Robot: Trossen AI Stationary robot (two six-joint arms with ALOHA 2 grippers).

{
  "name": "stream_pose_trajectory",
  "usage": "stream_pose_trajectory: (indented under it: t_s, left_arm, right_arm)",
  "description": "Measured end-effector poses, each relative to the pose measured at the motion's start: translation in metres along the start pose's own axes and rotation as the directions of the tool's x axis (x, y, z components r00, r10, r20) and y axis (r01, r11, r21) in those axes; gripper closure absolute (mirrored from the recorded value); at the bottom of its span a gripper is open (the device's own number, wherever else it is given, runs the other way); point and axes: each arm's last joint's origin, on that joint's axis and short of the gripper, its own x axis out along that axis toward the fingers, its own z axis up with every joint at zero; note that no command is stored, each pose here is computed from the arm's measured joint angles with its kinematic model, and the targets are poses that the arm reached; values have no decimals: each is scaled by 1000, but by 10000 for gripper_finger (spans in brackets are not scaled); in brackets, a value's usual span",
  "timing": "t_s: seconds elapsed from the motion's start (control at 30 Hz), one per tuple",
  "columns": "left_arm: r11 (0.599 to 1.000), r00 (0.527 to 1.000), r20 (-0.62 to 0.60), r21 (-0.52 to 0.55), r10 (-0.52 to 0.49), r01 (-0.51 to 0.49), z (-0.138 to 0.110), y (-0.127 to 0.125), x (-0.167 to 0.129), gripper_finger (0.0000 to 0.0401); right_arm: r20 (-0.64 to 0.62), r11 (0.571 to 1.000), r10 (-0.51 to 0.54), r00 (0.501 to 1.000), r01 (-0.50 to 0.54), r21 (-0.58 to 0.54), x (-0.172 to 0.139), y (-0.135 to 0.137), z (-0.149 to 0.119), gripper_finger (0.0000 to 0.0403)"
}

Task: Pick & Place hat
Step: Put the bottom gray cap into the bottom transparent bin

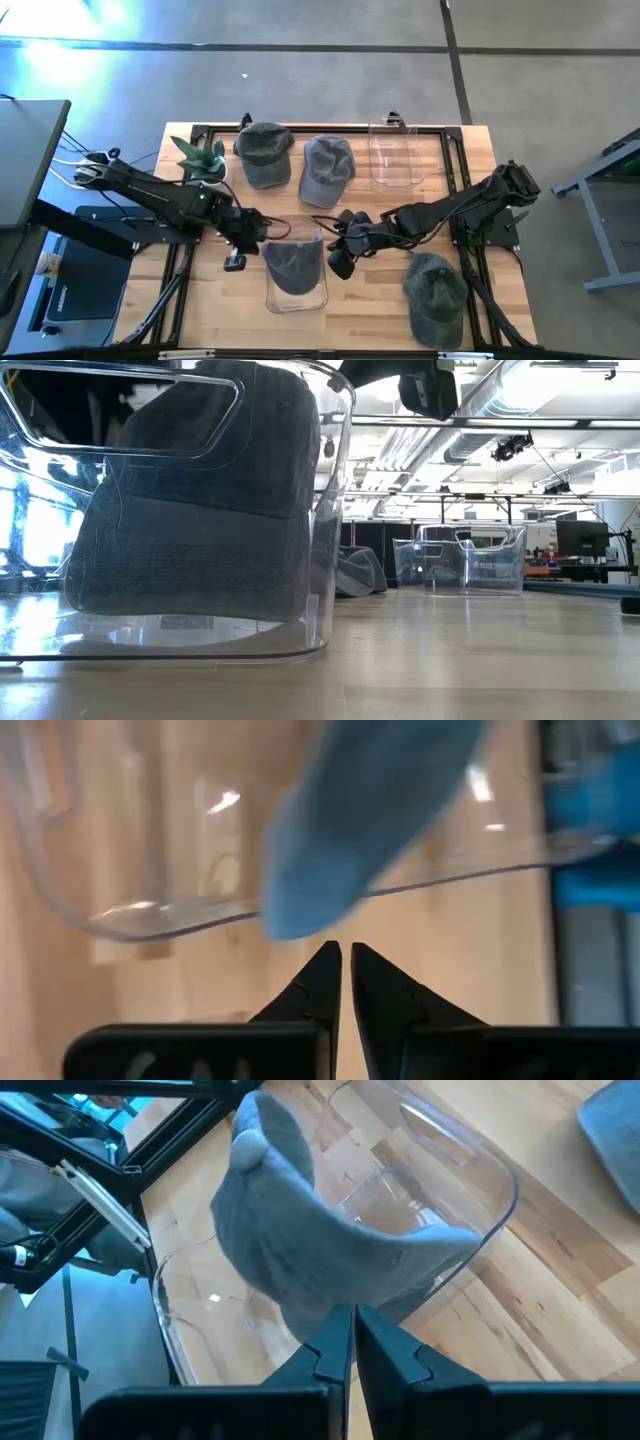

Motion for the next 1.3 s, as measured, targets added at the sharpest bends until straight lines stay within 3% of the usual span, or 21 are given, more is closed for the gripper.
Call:
stream_pose_trajectory:
  t_s: [0.23,0.47,0.77,0.93,1.07,1.23,1.3]
  left_arm:
    - [998,992,110,1,60,-60,6,4,11,399]
    - [988,980,130,-18,153,-152,4,10,24,396]
    - [958,949,162,-138,271,-251,4,15,35,396]
    - [951,955,108,-173,275,-255,5,12,20,396]
    - [941,959,-3,-193,283,-278,3,9,7,396]
    - [976,989,21,-168,144,-139,10,2,4,396]
    - [981,990,52,-146,134,-125,12,-2,5,396]
  right_arm:
    - [-10,1000,12,1000,-12,6,0,-1,1,389]
    - [-6,1000,19,1000,-19,10,0,0,2,394]
    - [11,999,42,999,-42,16,0,2,4,392]
    - [10,999,40,999,-40,30,0,2,4,391]
    - [8,999,38,999,-38,30,0,2,3,391]
    - [8,999,38,999,-38,19,0,2,3,391]
    - [8,999,38,999,-38,15,0,2,3,391]
